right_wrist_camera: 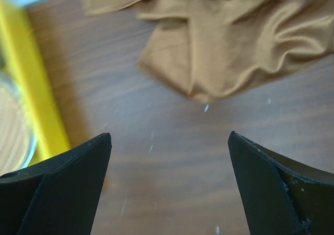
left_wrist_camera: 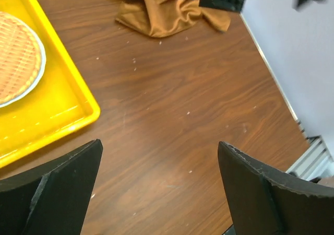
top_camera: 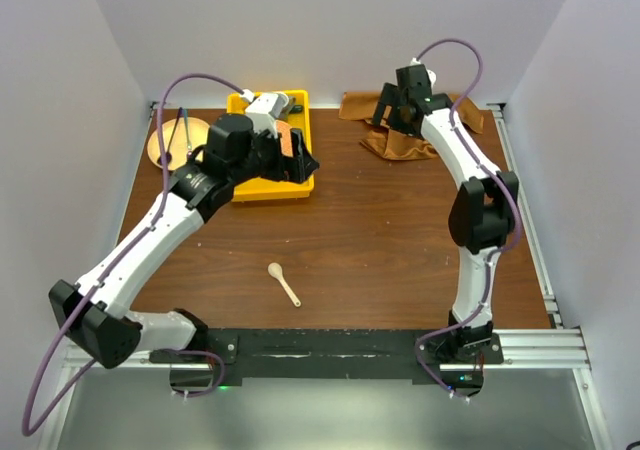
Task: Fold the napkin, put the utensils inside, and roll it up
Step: Move the napkin to the centre of the board
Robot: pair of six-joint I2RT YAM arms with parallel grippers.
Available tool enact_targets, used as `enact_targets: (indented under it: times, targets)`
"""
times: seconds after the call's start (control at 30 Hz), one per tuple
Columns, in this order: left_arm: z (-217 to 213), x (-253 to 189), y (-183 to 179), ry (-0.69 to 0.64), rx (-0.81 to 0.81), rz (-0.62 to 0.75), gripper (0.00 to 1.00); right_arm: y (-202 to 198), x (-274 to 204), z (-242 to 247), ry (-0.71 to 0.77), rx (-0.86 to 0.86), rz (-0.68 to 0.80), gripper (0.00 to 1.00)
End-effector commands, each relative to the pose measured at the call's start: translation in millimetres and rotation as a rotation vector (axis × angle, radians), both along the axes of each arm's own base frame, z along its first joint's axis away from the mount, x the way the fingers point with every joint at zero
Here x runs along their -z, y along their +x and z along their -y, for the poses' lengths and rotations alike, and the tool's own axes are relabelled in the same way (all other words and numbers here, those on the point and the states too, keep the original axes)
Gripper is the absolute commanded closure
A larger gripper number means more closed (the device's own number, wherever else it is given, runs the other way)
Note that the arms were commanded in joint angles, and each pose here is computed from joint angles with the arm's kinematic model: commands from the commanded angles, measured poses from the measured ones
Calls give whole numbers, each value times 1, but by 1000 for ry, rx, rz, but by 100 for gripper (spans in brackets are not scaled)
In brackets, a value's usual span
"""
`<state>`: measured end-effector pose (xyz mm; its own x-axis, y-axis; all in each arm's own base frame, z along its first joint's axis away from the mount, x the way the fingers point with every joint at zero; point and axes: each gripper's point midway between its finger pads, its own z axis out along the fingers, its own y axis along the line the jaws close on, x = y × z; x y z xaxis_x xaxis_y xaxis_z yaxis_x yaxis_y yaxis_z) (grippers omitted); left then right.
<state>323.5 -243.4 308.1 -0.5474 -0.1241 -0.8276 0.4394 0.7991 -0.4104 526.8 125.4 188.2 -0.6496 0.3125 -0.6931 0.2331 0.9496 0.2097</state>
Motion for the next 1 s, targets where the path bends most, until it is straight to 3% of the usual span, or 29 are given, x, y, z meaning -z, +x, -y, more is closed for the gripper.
enact_targets:
  times: [0.0,0.17,0.37,0.57,0.83,0.93,0.97]
  targets:
    - [-20,-36,-11,89,13,221,0,56,-8,36,93,186,169,2]
    - [-34,-25,-13,164,-13,238,0,85,43,102,130,353,130,2]
    - [-34,-9,-7,193,-26,209,0,101,61,165,120,433,167,3]
    - [-30,-5,1,202,-28,199,0,118,80,192,120,454,196,5]
    - [-35,-4,3,214,-61,182,0,138,107,174,216,403,159,31]
    - [-37,-2,2,213,-72,181,0,130,108,165,238,372,128,54]
    - [-38,-4,2,207,-77,186,0,123,106,163,236,365,100,66]
